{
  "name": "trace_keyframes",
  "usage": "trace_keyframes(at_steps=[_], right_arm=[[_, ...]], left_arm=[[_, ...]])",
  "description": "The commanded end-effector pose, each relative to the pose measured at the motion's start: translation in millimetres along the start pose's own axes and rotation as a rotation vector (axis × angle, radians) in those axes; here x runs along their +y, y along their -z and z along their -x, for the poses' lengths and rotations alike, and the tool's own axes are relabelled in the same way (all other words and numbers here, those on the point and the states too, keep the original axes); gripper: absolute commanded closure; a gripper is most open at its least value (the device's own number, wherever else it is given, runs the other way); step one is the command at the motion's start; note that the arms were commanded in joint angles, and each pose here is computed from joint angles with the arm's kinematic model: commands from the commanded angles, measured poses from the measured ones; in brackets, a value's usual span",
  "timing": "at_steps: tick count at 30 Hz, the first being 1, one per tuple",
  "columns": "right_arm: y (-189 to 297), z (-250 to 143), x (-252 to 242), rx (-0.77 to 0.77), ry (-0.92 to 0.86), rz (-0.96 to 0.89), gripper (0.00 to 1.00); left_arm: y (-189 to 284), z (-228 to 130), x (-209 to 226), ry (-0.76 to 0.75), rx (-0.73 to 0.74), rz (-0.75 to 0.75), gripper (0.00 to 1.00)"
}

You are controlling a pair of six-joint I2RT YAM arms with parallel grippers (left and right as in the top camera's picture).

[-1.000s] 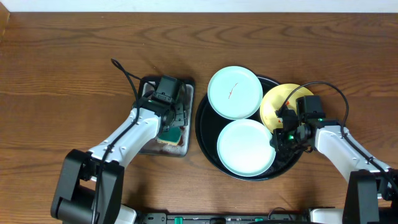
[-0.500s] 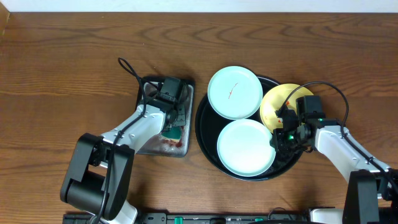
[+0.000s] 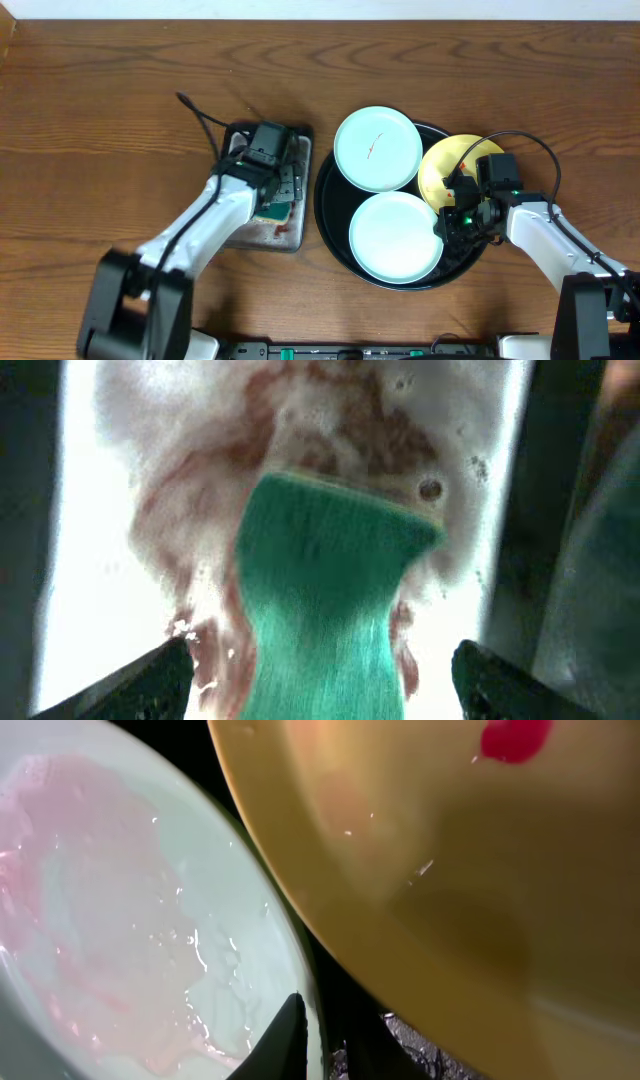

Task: Clean dirty plates on tray and stack at the side
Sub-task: 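Return the sponge to the soapy tray and rinse it with the left gripper, then lift the cleaned green plate with the right gripper and move it right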

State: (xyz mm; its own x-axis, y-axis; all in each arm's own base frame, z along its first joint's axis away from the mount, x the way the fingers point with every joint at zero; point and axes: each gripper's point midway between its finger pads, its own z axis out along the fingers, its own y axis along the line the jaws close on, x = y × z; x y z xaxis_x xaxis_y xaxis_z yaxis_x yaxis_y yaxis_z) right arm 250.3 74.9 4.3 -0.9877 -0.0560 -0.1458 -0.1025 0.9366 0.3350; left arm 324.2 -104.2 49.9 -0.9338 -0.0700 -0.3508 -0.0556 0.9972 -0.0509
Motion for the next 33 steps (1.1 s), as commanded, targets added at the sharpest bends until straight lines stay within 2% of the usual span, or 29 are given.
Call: trace_keyframes(at_steps=[1, 6, 12, 18, 24, 33], right_arm=[[-0.2, 2.1, 1.4, -0.009, 0.001, 0.008, 0.99], [2.2, 4.5, 23.5, -0.021, 0.052, 0.135, 0.99], [21.4, 12.3, 27.4, -0.059, 0.067, 0.116, 0.99], [57.5, 29.0, 13.2, -0.2, 0.077, -0.045, 0.99], [95.4, 42.4, 2.0, -0.361, 0.105, -0.289, 0.99], [123.3, 54.5, 21.4, -0.495, 0.258, -0.558, 0.99]], left_arm=[[26.9, -0.4, 2.7, 0.043, -0.007, -0.013, 0.16], [27.4, -15.1, 9.1, 0.037, 0.05, 0.013, 0.16], [27.2, -16.9, 9.9, 0.036, 0.056, 0.017, 0.16], [27.2, -16.9, 9.8, 0.036, 0.056, 0.016, 0.16], [27.0, -15.7, 9.3, 0.037, 0.051, 0.014, 0.16], [26.9, -14.6, 8.8, 0.037, 0.047, 0.012, 0.16]])
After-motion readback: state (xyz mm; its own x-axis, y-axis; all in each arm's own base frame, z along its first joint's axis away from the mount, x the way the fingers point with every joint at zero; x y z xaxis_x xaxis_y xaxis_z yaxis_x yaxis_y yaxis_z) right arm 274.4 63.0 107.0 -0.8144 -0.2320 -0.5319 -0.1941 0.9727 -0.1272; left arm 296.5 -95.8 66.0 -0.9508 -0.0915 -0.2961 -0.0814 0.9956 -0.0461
